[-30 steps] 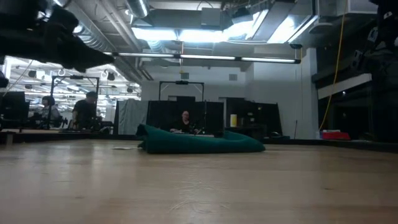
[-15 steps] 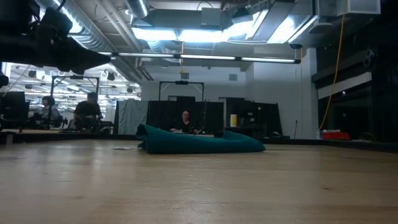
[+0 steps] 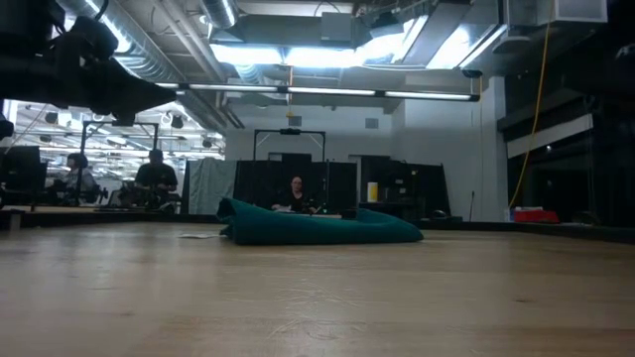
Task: Fold microfiber towels
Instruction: Return to Home Position
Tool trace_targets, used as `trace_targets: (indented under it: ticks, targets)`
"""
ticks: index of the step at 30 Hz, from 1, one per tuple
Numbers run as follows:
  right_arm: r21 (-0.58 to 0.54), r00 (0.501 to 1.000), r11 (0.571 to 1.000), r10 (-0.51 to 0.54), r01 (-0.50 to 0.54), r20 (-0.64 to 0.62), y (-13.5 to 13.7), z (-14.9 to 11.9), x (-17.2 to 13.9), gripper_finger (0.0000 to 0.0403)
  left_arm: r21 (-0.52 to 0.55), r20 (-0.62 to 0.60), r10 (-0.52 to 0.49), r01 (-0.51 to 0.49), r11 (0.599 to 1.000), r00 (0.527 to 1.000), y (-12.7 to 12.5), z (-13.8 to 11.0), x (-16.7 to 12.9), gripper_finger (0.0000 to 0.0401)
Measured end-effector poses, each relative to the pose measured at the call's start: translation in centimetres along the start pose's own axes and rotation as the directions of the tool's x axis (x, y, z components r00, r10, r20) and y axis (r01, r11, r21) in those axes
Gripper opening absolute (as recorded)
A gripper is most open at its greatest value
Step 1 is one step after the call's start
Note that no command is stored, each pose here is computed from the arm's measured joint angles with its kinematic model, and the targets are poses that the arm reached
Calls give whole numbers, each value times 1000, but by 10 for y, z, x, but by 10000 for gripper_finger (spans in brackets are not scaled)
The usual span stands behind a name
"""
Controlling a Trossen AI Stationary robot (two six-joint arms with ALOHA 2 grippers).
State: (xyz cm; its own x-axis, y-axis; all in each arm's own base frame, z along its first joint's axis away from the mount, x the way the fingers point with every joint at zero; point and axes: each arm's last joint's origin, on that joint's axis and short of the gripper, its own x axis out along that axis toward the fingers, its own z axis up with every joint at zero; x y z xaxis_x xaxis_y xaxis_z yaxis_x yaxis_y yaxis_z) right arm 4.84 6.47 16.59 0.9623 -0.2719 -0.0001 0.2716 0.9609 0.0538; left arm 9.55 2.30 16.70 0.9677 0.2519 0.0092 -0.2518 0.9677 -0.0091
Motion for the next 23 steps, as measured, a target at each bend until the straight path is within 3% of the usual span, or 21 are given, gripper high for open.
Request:
trace_targets:
  ticks: [4,8,12,16,23]
  targets:
    - [161,999,987,23,-17,-40,2,0,0,28,-128,-4,0,0,992,1000,0,0,0,5]
    - [118,982,990,97,-78,-165,5,-4,-1,33,-119,-4,4,-4,993,1000,0,0,0,9]
    - [106,922,980,197,-171,-334,8,-9,-2,38,-119,-4,6,-6,993,1000,0,0,0,12]
    - [151,805,953,302,-261,-512,11,-14,-6,43,-119,-4,6,-7,993,1000,0,0,0,12]
    - [270,524,888,441,-371,-729,15,-22,-14,54,-119,-4,6,-7,993,1000,0,0,0,8]
